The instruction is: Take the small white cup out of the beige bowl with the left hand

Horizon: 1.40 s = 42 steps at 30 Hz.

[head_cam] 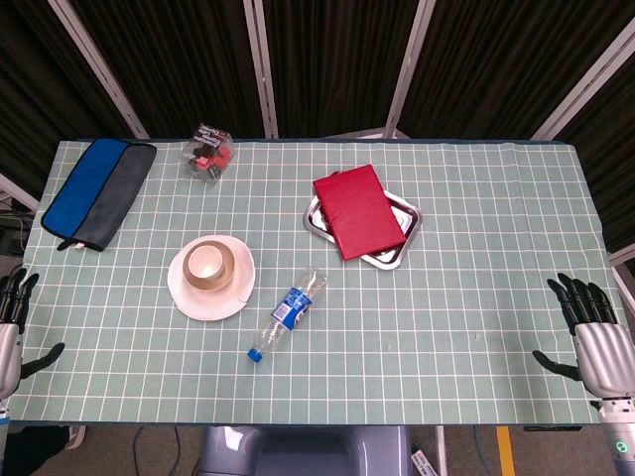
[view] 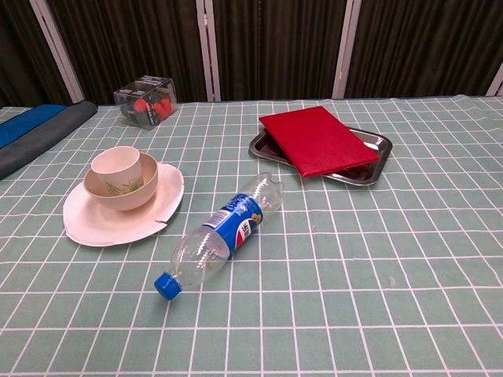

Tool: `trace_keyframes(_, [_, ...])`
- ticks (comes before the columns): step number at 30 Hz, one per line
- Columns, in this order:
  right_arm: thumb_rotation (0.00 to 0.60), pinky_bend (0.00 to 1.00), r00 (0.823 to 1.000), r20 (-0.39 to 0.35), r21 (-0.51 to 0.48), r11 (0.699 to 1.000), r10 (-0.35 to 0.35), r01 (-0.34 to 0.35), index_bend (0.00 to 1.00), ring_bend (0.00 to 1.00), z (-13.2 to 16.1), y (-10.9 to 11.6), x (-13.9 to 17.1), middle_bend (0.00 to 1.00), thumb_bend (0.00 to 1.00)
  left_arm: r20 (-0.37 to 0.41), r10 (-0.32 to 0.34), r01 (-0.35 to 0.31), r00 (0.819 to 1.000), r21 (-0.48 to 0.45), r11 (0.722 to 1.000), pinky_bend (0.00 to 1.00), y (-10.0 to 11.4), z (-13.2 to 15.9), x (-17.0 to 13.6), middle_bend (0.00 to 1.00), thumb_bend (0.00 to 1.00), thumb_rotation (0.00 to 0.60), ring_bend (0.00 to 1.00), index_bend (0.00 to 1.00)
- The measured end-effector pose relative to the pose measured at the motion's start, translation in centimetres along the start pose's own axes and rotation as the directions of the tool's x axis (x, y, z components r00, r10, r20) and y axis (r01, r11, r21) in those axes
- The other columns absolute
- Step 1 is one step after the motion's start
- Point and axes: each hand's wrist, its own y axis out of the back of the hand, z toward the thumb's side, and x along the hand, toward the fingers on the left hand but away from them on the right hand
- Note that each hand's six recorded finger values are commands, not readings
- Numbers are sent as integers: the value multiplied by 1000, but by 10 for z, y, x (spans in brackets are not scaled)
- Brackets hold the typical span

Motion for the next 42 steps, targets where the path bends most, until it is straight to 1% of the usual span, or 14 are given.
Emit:
trace_keyframes(13, [600,0,1000,-2,-8,1000,-15,15,38,0,1,4,0,0,34,-7,-31,31,999,-1,1000,0,-8,-2,2,0,0,600,0,0])
trace_keyframes(20, [600,0,1000,1,-18,1000,-21,21,37,0,0,6,0,0,33,29,-38,39,999,-16,999,0,-12,11,14,0,0,600,0,9])
trace_keyframes(21, [600,0,1000,1,-19,1000,-22,22,37,0,0,6,0,0,33,35,-39,39,999,-18,999,0,-13,14,16,0,0,600,0,24])
trace_keyframes(22, [600,0,1000,1,-20,1000,-22,22,37,0,0,6,0,0,33,42,-39,40,998,-23,999,0,-14,17,19,0,0,600,0,63])
trace_keyframes(24, [600,0,1000,1,-21,1000,-22,22,37,0,0,6,1,0,33,61,-42,44,997,-31,999,0,-16,25,25,0,0,600,0,165])
trace_keyframes(25, [600,0,1000,0,-22,1000,-21,21,37,0,0,6,1,0,34,71,-44,46,997,-31,998,0,-17,29,28,0,4,600,0,231])
trace_keyframes(26, [600,0,1000,0,-24,999,-21,21,37,0,0,7,1,0,35,85,-44,47,995,-30,998,0,-19,35,32,0,17,600,0,291])
trace_keyframes(29, [600,0,1000,1,-32,999,-26,26,37,0,-1,8,1,0,33,129,-48,50,990,-18,999,0,-25,53,45,0,63,600,0,390])
trace_keyframes(32, [600,0,1000,3,-37,999,-29,29,37,0,-2,10,1,0,33,164,-56,59,985,-10,998,0,-33,73,59,0,108,600,0,429])
trace_keyframes(42, [600,0,999,7,-50,998,-31,31,37,0,-5,13,1,0,34,204,-107,105,973,16,994,0,-63,109,99,0,205,600,0,477])
